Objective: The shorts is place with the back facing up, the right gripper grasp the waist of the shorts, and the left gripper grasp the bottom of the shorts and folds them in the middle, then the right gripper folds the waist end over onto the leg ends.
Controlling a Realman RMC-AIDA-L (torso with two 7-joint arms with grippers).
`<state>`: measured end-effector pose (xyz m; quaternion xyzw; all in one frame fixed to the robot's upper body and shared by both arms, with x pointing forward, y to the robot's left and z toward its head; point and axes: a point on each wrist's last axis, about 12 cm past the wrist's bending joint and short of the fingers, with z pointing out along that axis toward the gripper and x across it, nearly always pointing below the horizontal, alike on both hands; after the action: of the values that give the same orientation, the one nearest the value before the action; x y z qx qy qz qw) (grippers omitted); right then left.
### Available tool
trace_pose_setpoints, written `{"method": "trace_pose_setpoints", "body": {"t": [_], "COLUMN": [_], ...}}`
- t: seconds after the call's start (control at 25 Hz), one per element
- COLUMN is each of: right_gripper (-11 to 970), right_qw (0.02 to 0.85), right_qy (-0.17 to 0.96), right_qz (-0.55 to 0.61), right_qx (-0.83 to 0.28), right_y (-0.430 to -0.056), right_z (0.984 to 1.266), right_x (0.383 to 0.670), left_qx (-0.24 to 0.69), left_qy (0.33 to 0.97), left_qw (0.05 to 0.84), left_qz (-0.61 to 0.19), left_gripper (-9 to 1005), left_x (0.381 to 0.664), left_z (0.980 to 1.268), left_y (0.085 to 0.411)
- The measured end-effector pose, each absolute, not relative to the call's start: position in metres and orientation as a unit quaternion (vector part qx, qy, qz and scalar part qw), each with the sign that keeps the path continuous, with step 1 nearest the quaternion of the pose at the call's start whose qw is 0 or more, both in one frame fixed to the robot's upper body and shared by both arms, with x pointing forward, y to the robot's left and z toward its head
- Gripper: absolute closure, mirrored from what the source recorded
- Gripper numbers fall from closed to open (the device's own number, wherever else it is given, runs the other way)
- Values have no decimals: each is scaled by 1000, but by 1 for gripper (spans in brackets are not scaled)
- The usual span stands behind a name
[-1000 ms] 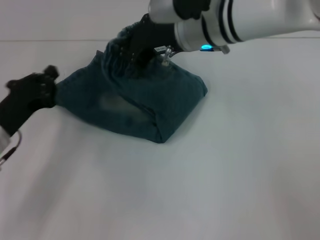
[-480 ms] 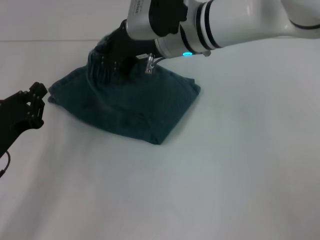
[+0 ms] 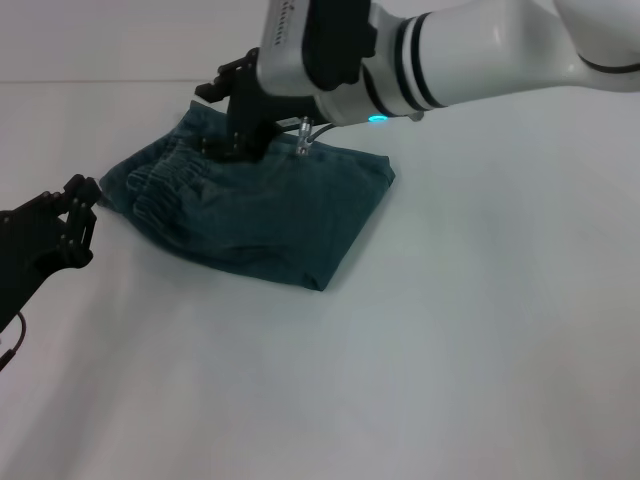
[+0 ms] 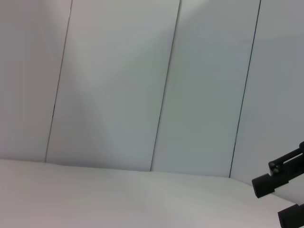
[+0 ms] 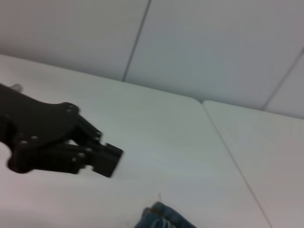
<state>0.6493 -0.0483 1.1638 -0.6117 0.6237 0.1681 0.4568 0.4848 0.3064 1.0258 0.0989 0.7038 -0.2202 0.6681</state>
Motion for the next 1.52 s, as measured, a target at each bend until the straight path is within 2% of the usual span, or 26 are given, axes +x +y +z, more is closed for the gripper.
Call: {"method": "trace_pose_setpoints", "body": {"t": [0.24, 0.52, 0.68, 1.08, 1.24, 1.52], "right_gripper": [371, 63, 35, 35, 35, 35], "right_qw": [495, 508, 509, 535, 539, 547], "right_qy": [650, 689, 696, 683, 684, 686], "right_qz": [188, 232, 269, 300, 298, 284], "right_qx": [-545, -461, -429, -397, -391, -386], "right_y": [-85, -151, -186, -229, -237, -247], "right_z": [1163, 1141, 1120, 1061, 1048, 1038], "right_x": [645, 607, 579, 521, 513, 507], "left_qx": [126, 168, 205, 296, 327, 320], "left_qy": [697, 688, 706, 699, 699, 707], "left_qw": [668, 656, 610, 535, 504, 501], "left_qz": [-228, -261, -296, -372, -388, -383], "left_gripper": [913, 703, 536, 302, 79, 73], "left_x": [483, 484, 488, 482, 482, 481], "left_z": [1028, 1037, 1045, 1063, 1064, 1061], "left_y": [304, 302, 305, 314, 312, 314]}}
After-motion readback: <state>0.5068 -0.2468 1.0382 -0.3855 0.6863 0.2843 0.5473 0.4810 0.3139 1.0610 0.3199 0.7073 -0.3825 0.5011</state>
